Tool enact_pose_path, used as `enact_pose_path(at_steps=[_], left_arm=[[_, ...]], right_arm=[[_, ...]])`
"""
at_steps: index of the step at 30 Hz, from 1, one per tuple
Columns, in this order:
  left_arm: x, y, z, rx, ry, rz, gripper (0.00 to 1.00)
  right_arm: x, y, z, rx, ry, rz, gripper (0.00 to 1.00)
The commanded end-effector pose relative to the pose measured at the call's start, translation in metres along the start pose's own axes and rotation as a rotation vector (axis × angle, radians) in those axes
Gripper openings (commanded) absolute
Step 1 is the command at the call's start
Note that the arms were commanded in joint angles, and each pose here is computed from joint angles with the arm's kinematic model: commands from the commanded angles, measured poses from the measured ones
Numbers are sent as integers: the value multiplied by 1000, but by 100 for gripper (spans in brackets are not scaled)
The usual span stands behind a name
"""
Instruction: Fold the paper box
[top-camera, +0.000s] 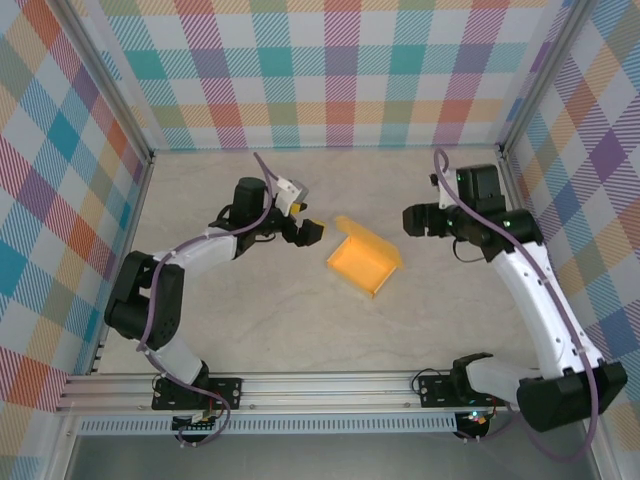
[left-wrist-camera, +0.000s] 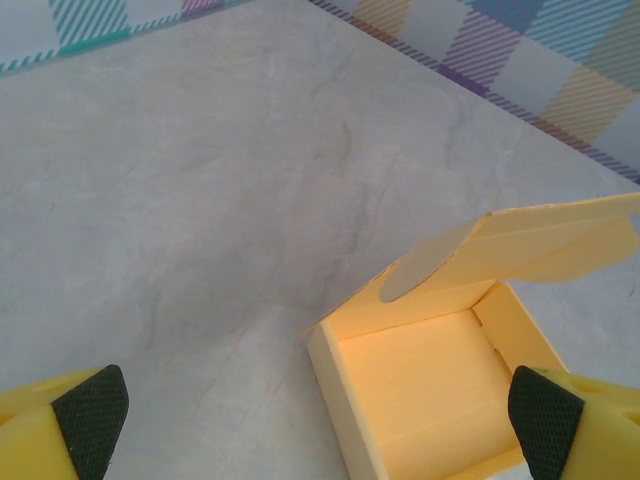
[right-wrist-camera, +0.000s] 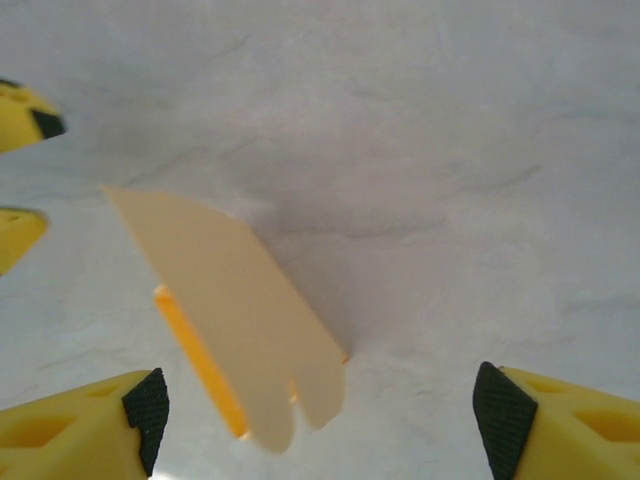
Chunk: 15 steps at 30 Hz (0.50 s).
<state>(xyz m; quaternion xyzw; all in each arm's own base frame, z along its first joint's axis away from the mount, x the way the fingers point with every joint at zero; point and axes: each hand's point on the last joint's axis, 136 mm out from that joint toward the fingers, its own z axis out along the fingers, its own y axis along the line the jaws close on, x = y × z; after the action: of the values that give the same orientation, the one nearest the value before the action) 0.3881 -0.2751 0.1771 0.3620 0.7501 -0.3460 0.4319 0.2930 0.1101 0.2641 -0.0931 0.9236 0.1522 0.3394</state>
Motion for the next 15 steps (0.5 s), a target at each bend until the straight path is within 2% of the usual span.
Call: enact_pose_path(at_steps=[1,6,12,15], left_arm=[[-15,-19,11,100,3,165,99],[-5,-27,27,176,71,198,96],[1,-33,43,195,96,214,92],[2,-27,54,165,108,211,87]], right_arm=[[52,22,15,-154,177,92,78],[81,26,24,-216,210,13,76],[97,16,43,-202,113,-234,75],[92,4,60,-141,73,-253,73]])
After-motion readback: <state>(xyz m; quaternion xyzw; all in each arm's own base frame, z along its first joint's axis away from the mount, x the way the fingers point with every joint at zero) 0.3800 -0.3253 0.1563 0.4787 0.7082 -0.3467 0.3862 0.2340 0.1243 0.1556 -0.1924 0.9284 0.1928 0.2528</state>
